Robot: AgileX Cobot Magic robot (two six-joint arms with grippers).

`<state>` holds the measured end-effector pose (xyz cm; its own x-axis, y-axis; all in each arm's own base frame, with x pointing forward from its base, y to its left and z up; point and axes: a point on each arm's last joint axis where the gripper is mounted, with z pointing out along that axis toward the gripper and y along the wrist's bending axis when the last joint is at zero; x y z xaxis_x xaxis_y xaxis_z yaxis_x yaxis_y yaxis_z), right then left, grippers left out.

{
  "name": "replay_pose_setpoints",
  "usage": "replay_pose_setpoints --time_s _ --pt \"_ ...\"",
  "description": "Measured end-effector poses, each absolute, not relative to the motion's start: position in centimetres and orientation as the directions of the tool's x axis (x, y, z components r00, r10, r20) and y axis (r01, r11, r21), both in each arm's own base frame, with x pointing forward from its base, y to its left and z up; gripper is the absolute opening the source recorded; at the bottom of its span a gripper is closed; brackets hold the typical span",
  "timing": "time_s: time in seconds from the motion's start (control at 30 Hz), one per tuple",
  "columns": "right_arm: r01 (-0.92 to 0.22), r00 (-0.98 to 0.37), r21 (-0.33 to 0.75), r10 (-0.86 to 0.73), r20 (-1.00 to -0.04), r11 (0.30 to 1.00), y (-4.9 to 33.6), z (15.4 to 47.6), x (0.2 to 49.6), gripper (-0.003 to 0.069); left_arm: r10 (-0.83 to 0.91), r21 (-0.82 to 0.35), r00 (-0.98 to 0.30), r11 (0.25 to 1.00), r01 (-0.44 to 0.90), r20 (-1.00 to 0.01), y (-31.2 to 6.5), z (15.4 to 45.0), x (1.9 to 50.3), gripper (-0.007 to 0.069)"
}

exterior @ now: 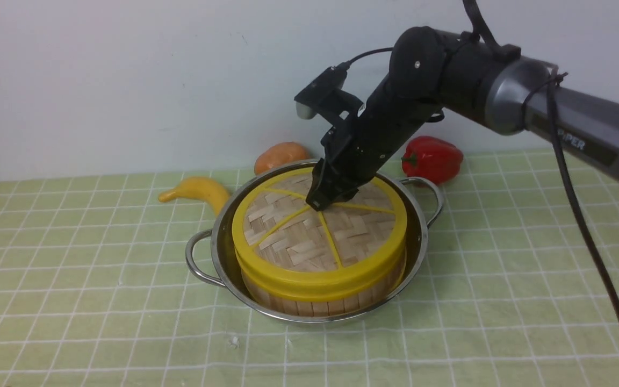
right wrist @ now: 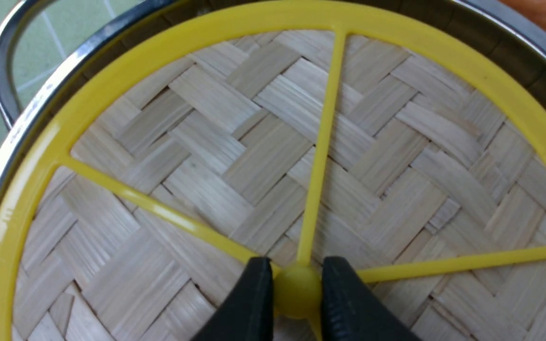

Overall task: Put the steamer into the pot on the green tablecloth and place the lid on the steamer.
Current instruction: 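Place the bamboo steamer lid onto the steamer basket in the pot with the right gripper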

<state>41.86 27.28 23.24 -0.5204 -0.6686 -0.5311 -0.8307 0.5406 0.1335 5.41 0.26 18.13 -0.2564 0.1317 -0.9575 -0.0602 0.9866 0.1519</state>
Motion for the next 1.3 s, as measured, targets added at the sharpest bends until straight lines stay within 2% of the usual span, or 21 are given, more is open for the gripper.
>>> replay_pose_setpoints --time_s 0.5,1.3 --pt "-0.830 -0.529 0.151 -0.670 -0.521 0.537 27.2 23.2 41.8 0.0144 0.132 0.152 -0.256 0.987 -0.060 -0.957 0.3 18.1 5.4 0.0243" --pt "-0.850 -0.493 0.103 -0.709 -0.505 0.517 27.6 24.6 40.7 0.0144 0.132 0.152 -0.256 0.987 -0.060 -0.957 0.3 18.1 5.4 0.0243"
